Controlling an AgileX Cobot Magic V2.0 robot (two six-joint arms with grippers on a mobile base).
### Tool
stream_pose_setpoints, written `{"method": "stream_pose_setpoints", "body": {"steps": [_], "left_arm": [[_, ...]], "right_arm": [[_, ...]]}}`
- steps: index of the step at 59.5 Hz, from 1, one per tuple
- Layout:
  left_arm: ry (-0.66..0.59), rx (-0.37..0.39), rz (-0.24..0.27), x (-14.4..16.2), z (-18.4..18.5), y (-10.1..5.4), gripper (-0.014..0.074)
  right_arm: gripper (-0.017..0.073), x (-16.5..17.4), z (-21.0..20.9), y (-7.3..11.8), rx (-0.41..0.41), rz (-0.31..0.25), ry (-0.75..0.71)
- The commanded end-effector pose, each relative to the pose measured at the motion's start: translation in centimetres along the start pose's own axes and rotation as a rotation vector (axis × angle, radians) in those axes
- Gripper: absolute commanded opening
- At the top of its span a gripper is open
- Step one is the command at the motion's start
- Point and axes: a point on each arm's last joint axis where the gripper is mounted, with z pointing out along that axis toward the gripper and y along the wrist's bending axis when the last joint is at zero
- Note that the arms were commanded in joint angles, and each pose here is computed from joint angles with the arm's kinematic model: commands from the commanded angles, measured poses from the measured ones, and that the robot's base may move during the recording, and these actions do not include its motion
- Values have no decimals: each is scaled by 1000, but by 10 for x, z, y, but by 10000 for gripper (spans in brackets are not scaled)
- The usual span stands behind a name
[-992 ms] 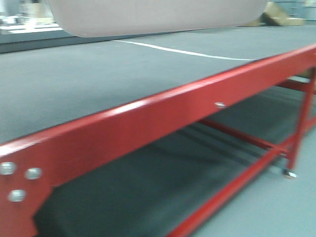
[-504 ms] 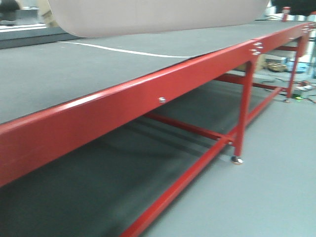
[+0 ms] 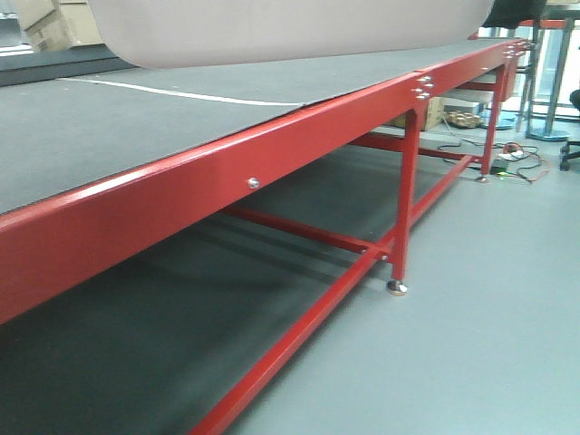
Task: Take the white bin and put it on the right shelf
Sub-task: 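Hold the bin raised with both grippers while the base turns away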
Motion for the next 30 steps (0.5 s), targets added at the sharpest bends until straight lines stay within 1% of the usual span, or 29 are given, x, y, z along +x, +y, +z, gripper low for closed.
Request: {"method": "stream_pose_setpoints", "body": {"steps": [1,30], "left_arm": [[109,233,61,11,-4,-44,-116],[109,233,61,11,-4,-44,-116]], "right_arm": [[57,-7,-8,39,-200,30,-25],[57,-7,-8,39,-200,30,-25]]}}
